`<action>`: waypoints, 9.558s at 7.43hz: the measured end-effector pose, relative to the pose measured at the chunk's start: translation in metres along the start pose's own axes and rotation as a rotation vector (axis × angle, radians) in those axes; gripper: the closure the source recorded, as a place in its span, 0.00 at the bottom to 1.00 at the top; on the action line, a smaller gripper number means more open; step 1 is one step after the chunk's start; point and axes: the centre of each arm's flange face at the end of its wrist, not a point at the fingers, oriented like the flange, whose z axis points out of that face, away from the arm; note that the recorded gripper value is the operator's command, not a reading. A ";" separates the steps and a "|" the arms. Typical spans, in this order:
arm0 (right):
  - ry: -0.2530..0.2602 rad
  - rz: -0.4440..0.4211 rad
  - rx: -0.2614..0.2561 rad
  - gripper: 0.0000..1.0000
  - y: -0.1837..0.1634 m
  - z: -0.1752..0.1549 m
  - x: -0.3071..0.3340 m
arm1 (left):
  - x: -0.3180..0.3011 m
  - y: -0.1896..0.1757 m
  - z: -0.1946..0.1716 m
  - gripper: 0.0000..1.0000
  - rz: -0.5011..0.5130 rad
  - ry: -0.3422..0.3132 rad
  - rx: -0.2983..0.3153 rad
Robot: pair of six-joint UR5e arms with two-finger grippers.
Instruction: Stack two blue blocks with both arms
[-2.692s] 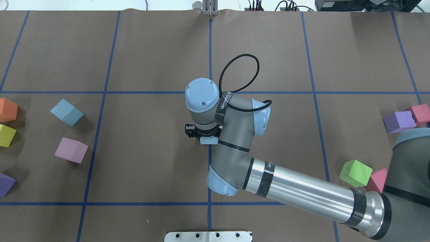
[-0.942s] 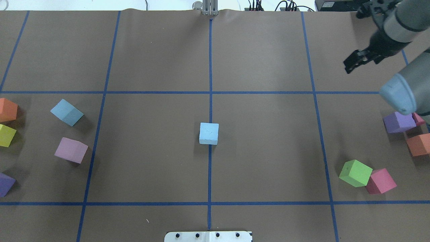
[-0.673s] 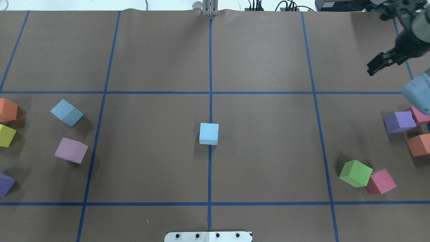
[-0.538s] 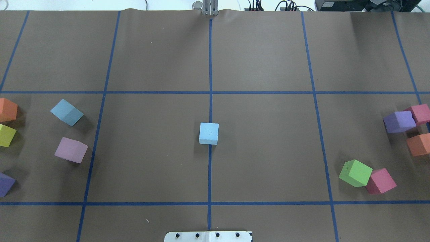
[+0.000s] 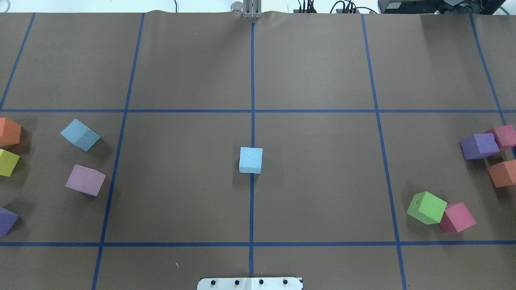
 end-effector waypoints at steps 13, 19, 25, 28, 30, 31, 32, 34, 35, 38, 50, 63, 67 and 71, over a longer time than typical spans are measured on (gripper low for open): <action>-0.003 0.027 -0.008 0.00 0.010 0.005 0.006 | 0.085 -0.006 0.171 0.01 0.131 -0.069 -0.162; -0.003 0.026 -0.008 0.00 0.009 0.005 0.006 | 0.089 -0.010 0.199 0.65 0.118 -0.067 -0.201; -0.003 0.026 -0.006 0.00 0.009 0.004 0.005 | 0.252 -0.109 0.154 0.62 -0.147 0.008 -0.103; -0.002 0.027 -0.006 0.00 0.009 0.005 0.006 | 0.426 -0.141 0.156 0.62 -0.332 -0.035 -0.116; -0.003 0.027 -0.007 0.00 0.010 0.005 0.006 | 0.521 -0.132 0.166 0.60 -0.345 -0.071 -0.096; -0.003 0.027 -0.007 0.00 0.010 0.005 0.006 | 0.555 -0.132 0.173 0.57 -0.355 -0.071 -0.100; -0.003 0.027 -0.007 0.00 0.010 0.005 0.006 | 0.579 -0.132 0.183 0.57 -0.353 -0.082 -0.095; -0.003 0.026 -0.006 0.00 0.009 0.004 0.005 | 0.604 -0.120 0.204 0.57 -0.317 -0.121 -0.071; -0.003 0.026 -0.006 0.00 0.009 0.004 0.005 | 0.606 -0.117 0.207 0.57 -0.293 -0.127 -0.069; -0.002 0.025 -0.006 0.00 0.008 0.004 0.005 | 0.595 -0.122 0.206 0.57 -0.272 -0.139 -0.062; -0.001 0.025 -0.006 0.00 0.008 0.004 0.005 | 0.586 -0.126 0.215 0.22 -0.356 -0.154 -0.074; -0.005 0.025 -0.005 0.00 0.007 0.004 0.005 | 0.398 -0.122 0.070 0.02 -0.264 -0.186 -0.055; -0.017 0.079 -0.009 0.00 0.006 0.008 0.007 | 0.140 -0.079 0.006 0.02 -0.225 -0.217 -0.113; -0.034 0.133 0.006 0.00 0.004 0.010 0.007 | -0.084 0.043 -0.042 0.02 -0.313 -0.223 -0.181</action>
